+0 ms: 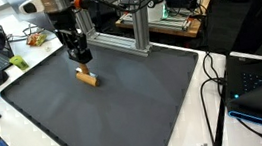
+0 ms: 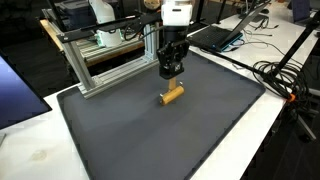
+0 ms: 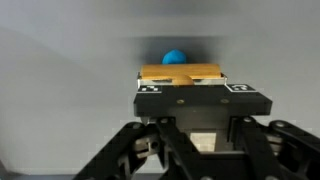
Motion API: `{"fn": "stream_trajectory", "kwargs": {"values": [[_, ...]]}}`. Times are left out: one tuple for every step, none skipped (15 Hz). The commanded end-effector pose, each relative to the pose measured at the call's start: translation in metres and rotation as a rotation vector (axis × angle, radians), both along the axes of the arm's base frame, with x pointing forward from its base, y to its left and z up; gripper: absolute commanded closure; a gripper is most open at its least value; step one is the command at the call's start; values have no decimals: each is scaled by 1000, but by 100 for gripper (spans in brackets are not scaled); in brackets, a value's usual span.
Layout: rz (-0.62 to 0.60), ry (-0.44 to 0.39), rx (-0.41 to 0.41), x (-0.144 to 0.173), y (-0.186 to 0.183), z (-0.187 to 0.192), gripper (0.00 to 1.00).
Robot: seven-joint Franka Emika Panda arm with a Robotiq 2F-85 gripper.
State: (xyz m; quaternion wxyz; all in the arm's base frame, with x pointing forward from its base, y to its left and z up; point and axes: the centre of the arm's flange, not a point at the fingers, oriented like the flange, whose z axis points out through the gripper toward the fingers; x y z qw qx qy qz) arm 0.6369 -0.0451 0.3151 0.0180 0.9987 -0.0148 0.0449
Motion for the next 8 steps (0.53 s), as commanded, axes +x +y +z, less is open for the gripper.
{"fn": "stream_trajectory", "kwargs": {"values": [[5,61,24,-9,-6,-3,78],[4,61,24,-10,-6,-3,78],[7,65,25,-10,-5,-4,78],[9,70,27,-11,-5,-5,78],[10,71,28,-11,-5,-6,78],[11,75,29,-11,-5,-7,78],[13,80,28,-12,-5,-9,78],[15,84,30,-12,-5,-10,78]]}}
